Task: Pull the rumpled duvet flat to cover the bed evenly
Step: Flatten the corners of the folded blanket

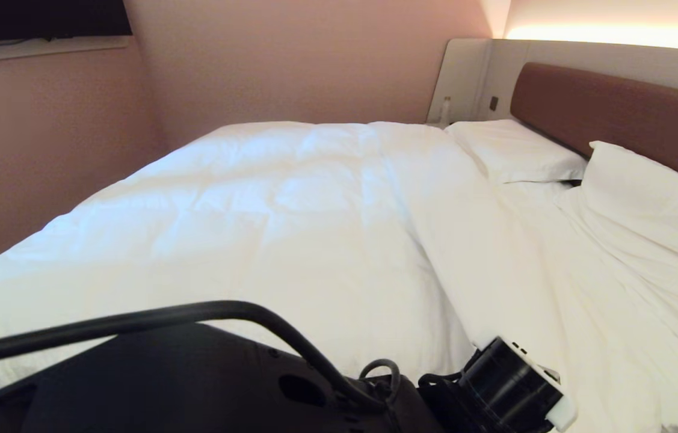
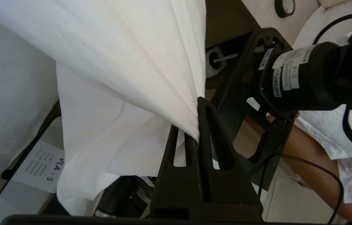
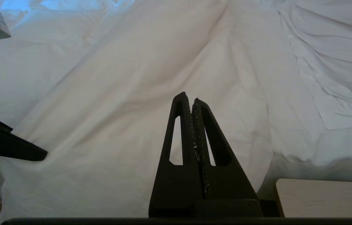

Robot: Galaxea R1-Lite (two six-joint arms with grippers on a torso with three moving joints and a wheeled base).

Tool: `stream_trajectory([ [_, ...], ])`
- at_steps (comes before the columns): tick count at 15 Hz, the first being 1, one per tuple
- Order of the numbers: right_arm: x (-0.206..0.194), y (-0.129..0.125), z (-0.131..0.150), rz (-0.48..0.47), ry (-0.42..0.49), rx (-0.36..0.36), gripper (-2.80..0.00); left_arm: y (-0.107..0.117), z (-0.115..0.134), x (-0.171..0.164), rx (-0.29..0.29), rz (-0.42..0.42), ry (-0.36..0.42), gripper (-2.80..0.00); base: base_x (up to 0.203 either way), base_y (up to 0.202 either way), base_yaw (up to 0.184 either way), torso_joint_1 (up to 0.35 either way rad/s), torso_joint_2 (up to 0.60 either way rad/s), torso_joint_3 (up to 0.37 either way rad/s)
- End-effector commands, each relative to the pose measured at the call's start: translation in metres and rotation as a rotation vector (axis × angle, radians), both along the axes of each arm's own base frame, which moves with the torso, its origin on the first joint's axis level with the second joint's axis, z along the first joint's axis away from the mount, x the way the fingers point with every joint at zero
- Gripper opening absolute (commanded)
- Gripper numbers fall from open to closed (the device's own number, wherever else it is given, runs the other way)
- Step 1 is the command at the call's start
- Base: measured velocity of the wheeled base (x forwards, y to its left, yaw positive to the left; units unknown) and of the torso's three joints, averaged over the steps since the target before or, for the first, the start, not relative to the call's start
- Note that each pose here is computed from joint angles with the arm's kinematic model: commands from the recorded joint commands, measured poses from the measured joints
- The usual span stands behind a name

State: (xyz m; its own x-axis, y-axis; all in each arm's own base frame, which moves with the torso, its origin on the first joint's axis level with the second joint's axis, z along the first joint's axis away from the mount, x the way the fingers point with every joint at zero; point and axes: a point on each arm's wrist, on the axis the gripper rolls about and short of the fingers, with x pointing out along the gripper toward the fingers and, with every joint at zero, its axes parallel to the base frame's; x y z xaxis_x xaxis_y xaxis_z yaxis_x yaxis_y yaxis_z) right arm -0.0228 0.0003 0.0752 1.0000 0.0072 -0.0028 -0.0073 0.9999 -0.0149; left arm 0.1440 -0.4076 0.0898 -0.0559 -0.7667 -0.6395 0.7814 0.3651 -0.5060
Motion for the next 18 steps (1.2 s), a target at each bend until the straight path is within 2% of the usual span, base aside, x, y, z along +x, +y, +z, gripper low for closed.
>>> stream_trajectory([
  [1, 0.0, 0.0, 0.0, 0.0, -0.001, 0.0, -2.8, -0.001, -0.007, 0.001, 0.014, 0.004, 0.011, -2.8, 0.0, 0.0, 0.0, 0.0, 0.0, 0.0],
  [3, 0.0, 0.0, 0.0, 0.0, -0.001, 0.0, -2.8, 0.0, 0.0, 0.003, -0.018, 0.021, 0.001, -2.8, 0.0, 0.0, 0.0, 0.0, 0.0, 0.0],
  [6, 0.0, 0.0, 0.0, 0.0, -0.001, 0.0, -2.8, 0.014, 0.034, -0.002, -0.126, 0.043, -0.099, -2.8, 0.0, 0.0, 0.0, 0.0, 0.0, 0.0],
  [7, 0.0, 0.0, 0.0, 0.0, -0.001, 0.0, -2.8, 0.02, 0.041, -0.006, -0.134, 0.031, -0.127, -2.8, 0.0, 0.0, 0.0, 0.0, 0.0, 0.0],
  [10, 0.0, 0.0, 0.0, 0.0, 0.0, 0.0, -2.8, 0.03, 0.013, -0.032, -0.016, -0.04, -0.102, -2.8, 0.0, 0.0, 0.0, 0.0, 0.0, 0.0],
  [12, 0.0, 0.0, 0.0, 0.0, 0.0, 0.0, -2.8, 0.028, -0.004, -0.034, 0.025, -0.047, -0.085, -2.8, 0.0, 0.0, 0.0, 0.0, 0.0, 0.0],
  [14, 0.0, 0.0, 0.0, 0.0, 0.0, 0.0, -2.8, 0.025, -0.009, -0.033, 0.026, -0.044, -0.083, -2.8, 0.0, 0.0, 0.0, 0.0, 0.0, 0.0],
  [18, 0.0, 0.0, 0.0, 0.0, 0.0, 0.0, -2.8, 0.026, 0.003, -0.027, -0.054, -0.014, -0.102, -2.8, 0.0, 0.0, 0.0, 0.0, 0.0, 0.0],
])
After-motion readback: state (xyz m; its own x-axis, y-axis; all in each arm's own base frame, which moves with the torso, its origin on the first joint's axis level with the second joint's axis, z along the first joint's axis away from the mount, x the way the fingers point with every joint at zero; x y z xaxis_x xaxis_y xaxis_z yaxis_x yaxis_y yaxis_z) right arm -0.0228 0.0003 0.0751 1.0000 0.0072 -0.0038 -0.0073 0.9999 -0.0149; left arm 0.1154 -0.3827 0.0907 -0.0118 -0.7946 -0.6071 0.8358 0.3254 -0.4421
